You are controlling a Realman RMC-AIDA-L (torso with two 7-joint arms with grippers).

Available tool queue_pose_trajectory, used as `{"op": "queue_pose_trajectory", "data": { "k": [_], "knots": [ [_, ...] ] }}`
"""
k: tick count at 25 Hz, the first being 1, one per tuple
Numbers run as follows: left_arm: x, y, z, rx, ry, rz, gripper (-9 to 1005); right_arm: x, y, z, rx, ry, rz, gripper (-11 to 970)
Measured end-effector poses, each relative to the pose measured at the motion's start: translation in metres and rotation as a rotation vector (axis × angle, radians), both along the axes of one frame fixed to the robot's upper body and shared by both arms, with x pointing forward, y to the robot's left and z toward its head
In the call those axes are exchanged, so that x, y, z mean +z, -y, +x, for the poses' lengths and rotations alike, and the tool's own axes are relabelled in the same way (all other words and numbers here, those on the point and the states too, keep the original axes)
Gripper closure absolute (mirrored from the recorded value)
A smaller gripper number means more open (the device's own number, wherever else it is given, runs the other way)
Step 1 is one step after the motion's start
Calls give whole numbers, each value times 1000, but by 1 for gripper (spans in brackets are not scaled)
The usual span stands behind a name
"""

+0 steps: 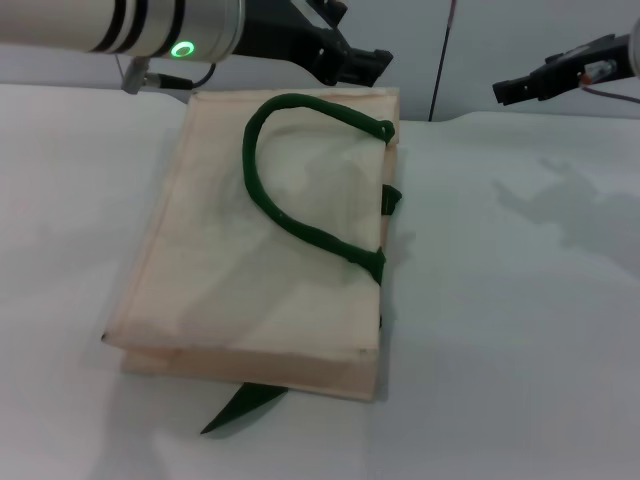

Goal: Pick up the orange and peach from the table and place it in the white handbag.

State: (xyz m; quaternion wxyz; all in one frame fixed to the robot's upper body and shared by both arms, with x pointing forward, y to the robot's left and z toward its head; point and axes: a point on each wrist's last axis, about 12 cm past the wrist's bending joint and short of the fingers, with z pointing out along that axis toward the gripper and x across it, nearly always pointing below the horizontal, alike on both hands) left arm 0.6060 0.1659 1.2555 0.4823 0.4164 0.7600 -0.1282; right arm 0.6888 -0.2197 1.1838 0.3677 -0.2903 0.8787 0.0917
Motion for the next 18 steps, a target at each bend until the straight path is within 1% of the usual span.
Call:
{"op": "queue_pose_trajectory", "data": {
  "k": [5,8,9,10,14,18],
  "knots": [
    [2,-8,5,54,38,-39,255,2,4,1,-30,21,26,98],
    [1,-17,8,105,75,-70,255,6,9,5,-72,62,67,98],
    [1,-17,8,105,75,-70,255,8,11,6,-87,81,82,98],
    [0,-27,12,160,113,-98,255,11,14,7,-106,111,103,98],
    [-2,-41,19,248,166,-158,255,21,28,8,-172,257,196,98],
    [-6,-52,21,320,211,-199,255,22,39,1,-174,389,299,98]
  ]
}}
